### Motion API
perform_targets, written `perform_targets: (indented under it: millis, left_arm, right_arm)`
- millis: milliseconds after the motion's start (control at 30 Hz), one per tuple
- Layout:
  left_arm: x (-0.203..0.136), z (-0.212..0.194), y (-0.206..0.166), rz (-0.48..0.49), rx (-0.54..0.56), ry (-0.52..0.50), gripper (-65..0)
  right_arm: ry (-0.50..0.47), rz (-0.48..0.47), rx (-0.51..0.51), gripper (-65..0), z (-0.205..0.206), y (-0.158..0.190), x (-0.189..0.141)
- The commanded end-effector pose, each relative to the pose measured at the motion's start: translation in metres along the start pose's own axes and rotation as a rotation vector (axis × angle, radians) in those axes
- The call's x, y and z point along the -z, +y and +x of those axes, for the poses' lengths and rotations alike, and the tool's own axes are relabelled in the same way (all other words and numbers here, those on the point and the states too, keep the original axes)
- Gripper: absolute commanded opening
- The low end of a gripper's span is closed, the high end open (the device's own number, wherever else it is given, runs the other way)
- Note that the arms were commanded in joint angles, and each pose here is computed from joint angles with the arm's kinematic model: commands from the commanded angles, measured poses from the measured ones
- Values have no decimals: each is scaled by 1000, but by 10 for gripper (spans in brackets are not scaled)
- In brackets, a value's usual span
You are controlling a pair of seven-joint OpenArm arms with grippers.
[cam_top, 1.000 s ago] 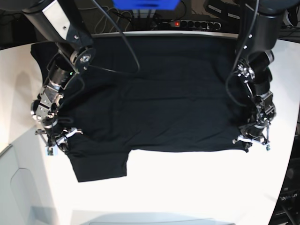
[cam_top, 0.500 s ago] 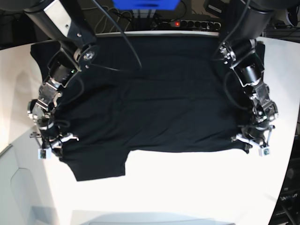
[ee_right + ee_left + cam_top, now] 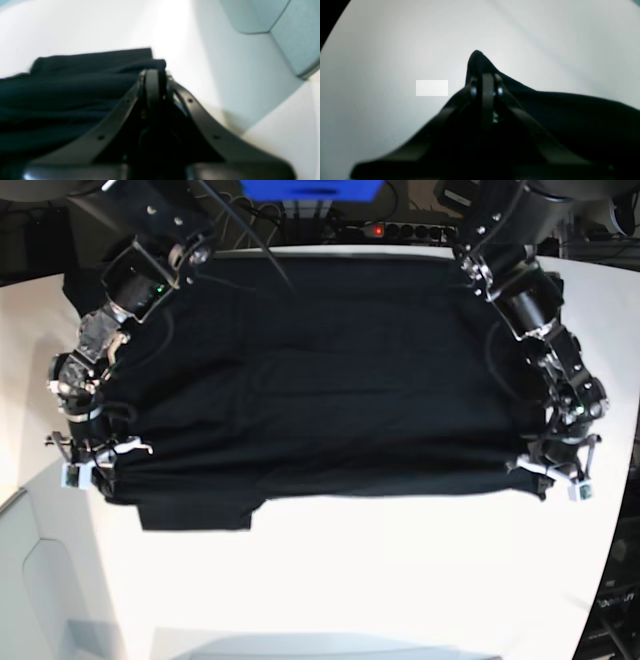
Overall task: Fold the T-shirt properly
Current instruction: 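Lift the gripped side edges and pull them toward the collar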
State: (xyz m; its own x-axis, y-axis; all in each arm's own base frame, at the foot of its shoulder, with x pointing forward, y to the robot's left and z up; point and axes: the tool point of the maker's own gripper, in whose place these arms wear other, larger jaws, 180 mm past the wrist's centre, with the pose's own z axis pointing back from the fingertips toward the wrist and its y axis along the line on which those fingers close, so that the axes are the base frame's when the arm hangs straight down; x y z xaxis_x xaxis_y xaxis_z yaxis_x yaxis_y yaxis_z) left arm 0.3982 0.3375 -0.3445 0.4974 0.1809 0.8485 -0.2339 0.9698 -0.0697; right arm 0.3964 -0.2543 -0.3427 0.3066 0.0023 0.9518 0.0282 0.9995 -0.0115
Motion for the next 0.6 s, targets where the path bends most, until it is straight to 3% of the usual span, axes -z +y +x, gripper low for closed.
perform_targets:
  millis: [0, 300, 567]
  left_arm:
    - [-6, 31, 5, 7, 0, -92, -650]
    - [-43, 22, 10, -3, 3, -149, -650]
    - [-87, 11, 33, 20, -42, -202, -650]
  right_arm:
    - [-82, 1, -14, -650, 25, -1, -1]
    - [-157, 28, -57, -650, 36, 9, -43]
    - [-151, 23, -60, -650, 22, 6, -78]
